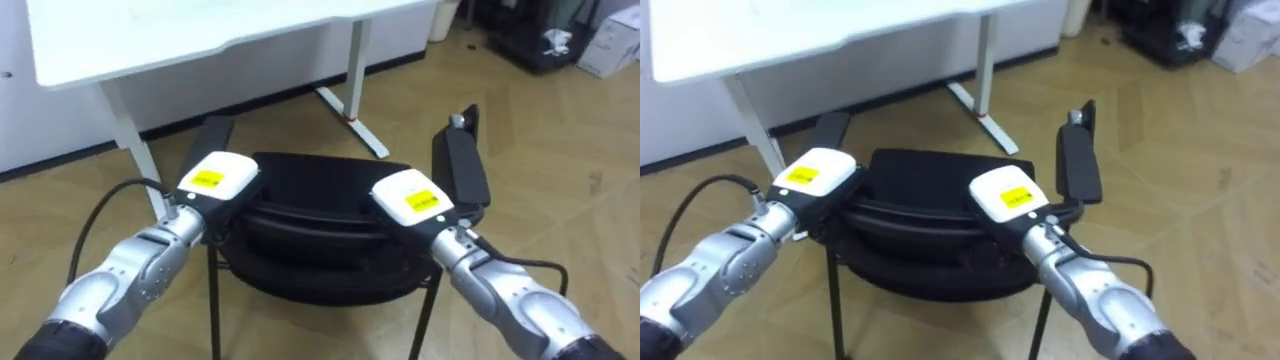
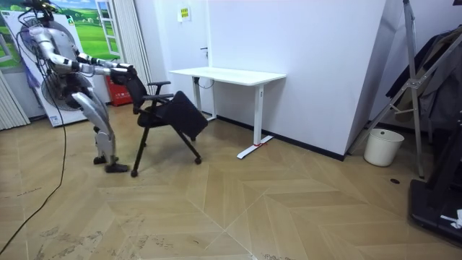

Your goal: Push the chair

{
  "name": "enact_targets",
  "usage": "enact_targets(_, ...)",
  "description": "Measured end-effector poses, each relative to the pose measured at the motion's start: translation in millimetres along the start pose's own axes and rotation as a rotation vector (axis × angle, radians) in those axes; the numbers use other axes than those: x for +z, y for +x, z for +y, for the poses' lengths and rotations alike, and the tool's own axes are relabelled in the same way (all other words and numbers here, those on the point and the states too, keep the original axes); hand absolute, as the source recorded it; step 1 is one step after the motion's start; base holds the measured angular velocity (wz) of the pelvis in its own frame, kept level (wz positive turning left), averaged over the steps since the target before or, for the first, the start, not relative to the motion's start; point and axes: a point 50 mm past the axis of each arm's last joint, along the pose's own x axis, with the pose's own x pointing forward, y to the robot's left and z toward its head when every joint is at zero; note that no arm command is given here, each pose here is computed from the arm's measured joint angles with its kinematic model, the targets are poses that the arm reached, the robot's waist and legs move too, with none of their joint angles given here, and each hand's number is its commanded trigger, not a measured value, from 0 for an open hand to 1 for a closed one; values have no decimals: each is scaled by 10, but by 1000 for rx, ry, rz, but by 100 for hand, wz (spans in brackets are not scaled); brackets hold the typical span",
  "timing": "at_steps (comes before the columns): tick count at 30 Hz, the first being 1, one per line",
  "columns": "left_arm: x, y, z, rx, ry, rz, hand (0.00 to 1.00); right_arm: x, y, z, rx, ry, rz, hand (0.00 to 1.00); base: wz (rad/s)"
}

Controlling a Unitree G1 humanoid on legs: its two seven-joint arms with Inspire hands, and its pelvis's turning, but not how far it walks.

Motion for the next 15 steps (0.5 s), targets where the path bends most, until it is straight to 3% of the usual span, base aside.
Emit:
enact_targets(5, 55, 49, -53, 11, -36, 7, 100, -92, 14, -63, 2, -39, 3, 100, 60)
enact_targets(9, 44, 94, 50, 49, -25, 16, 100, -121, 106, -180, -13, -65, 1, 100, 31)
enact_targets(15, -1, 79, 41, 43, -17, 22, 100, -74, 128, -154, 2, -47, -8, 100, 23)
